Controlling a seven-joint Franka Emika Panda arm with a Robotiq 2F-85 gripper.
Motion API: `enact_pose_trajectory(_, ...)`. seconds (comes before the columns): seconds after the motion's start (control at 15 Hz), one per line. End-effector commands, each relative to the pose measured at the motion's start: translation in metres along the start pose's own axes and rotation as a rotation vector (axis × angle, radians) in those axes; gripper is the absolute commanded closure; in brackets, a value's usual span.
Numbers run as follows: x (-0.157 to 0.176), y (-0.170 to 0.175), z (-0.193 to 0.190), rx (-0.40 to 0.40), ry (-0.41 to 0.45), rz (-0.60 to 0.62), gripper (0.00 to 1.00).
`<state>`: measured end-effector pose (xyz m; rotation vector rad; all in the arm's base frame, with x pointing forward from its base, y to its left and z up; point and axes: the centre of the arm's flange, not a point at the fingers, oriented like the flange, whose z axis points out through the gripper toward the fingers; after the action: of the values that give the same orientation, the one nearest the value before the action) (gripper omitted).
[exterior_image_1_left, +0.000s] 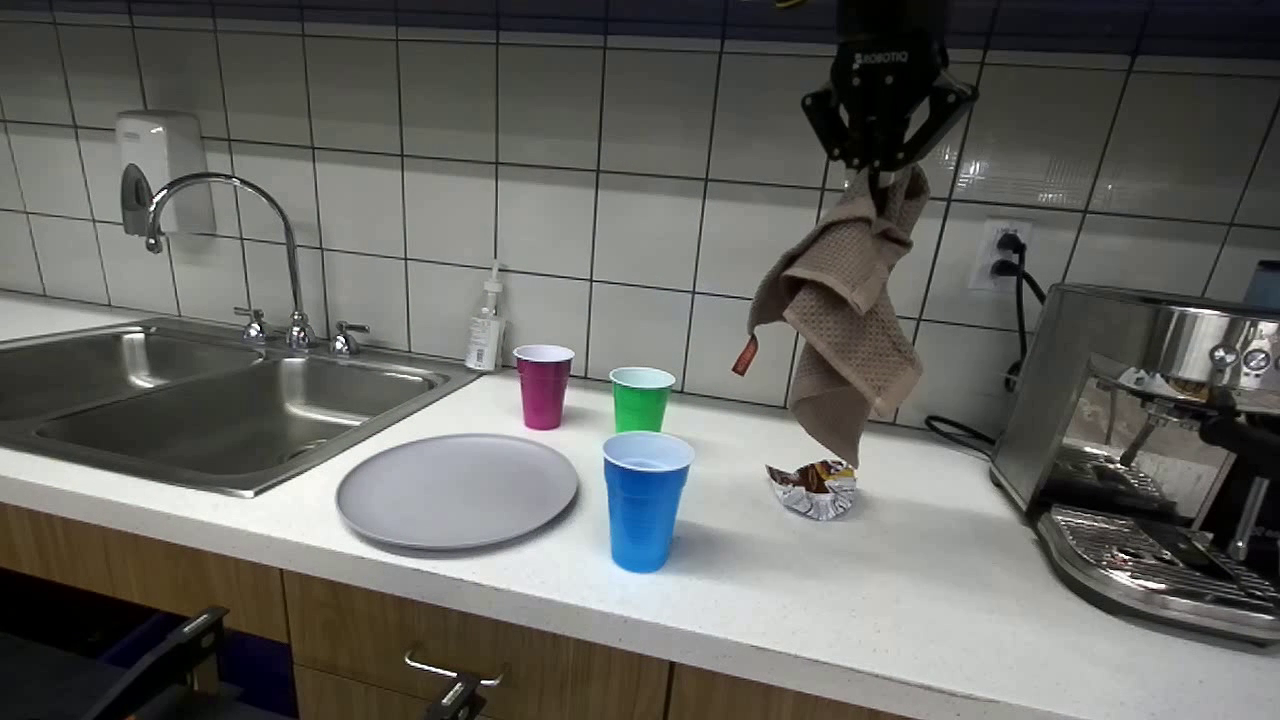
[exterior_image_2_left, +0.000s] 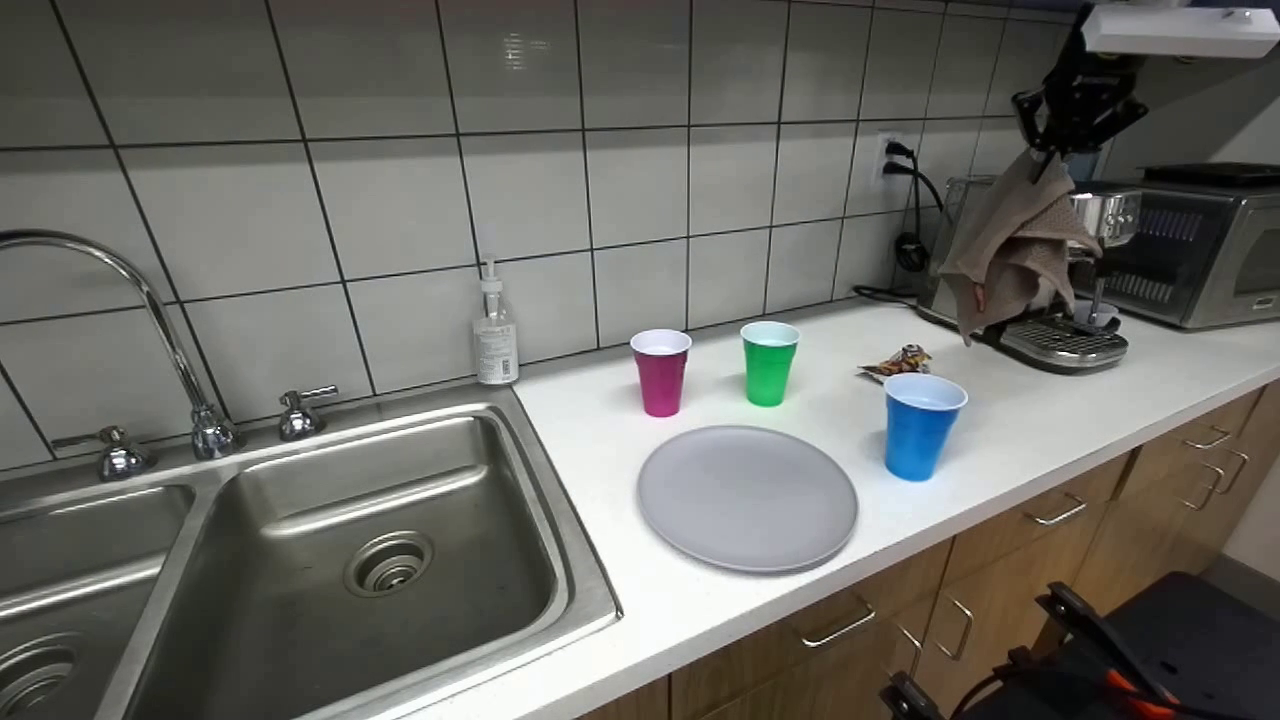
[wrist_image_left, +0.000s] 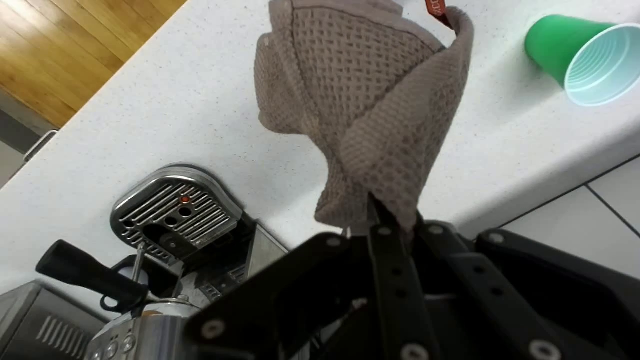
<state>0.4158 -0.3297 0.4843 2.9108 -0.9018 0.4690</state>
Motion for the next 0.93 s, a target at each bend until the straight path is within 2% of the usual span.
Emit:
enact_pose_trajectory(0.0, 0.038, 0.013, 0.018, -0.038, -0.003, 0.028, 0.99)
enact_pose_trajectory(0.33, 0.064, 0.024, 0.056, -0.084, -0.031, 0.05, 0.99)
enact_pose_trajectory(0.87, 0.084, 0.051, 0.119, -0.159, -0.115, 0.103, 0.99)
